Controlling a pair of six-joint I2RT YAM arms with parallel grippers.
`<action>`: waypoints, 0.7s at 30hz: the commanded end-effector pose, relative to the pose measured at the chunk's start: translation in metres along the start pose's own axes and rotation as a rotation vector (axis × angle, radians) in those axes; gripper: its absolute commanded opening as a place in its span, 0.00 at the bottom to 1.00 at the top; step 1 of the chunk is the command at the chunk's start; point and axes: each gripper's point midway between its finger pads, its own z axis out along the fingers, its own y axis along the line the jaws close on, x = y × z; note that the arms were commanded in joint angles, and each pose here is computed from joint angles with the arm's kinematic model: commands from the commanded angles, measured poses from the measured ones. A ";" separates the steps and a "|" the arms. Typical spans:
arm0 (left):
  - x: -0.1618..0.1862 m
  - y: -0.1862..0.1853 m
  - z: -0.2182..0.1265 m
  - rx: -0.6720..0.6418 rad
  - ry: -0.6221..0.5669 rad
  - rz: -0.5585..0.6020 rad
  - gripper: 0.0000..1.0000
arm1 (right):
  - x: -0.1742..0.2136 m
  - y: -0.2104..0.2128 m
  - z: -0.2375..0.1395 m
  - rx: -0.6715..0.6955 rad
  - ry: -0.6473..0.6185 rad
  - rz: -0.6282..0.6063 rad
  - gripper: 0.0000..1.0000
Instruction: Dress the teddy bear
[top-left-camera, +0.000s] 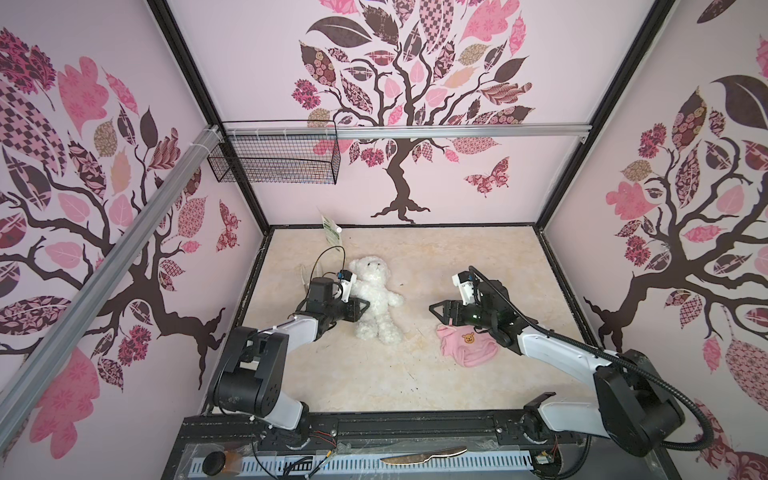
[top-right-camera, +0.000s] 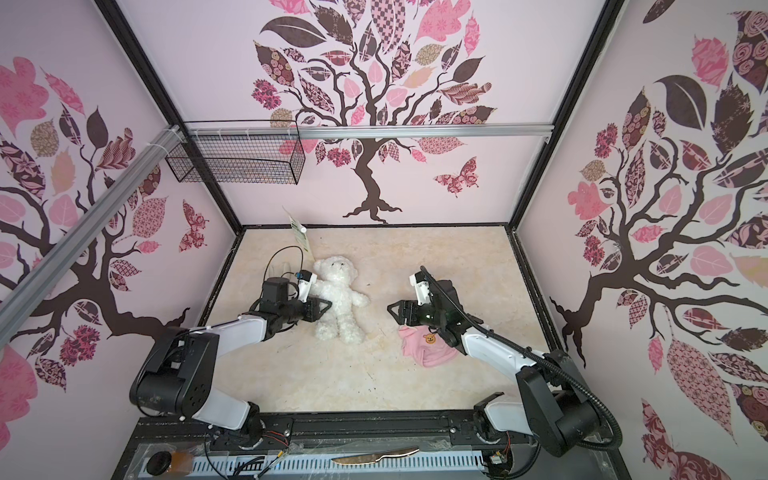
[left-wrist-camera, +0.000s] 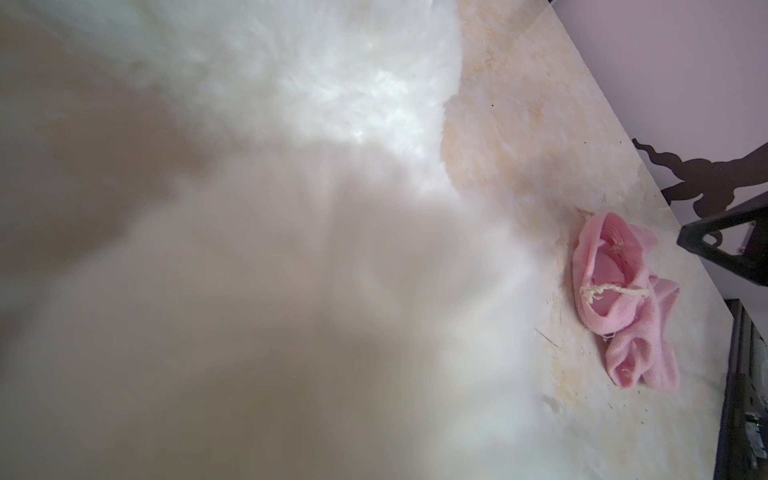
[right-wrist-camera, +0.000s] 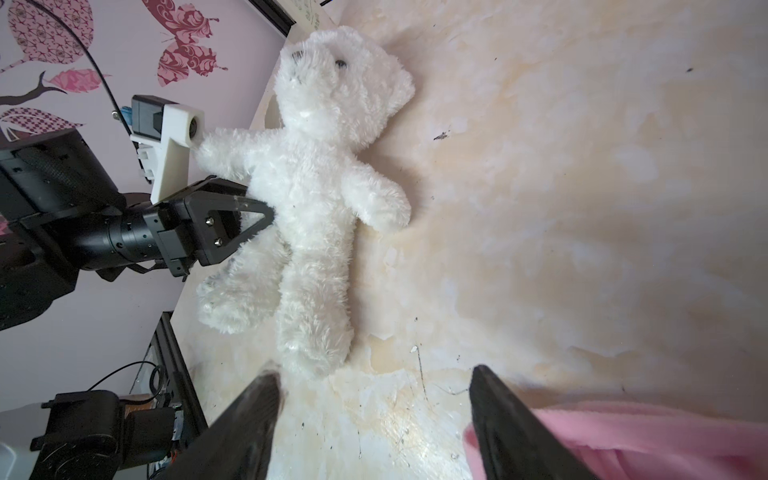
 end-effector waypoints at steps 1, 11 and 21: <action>-0.033 -0.015 0.009 0.085 -0.052 -0.039 0.27 | 0.000 -0.014 -0.003 0.079 -0.013 -0.003 0.77; -0.063 -0.093 0.093 0.160 -0.055 -0.222 0.20 | 0.016 -0.045 -0.028 0.267 -0.024 0.018 0.78; -0.064 -0.116 0.149 0.121 -0.081 -0.231 0.24 | 0.038 -0.072 -0.065 0.419 -0.058 0.072 0.78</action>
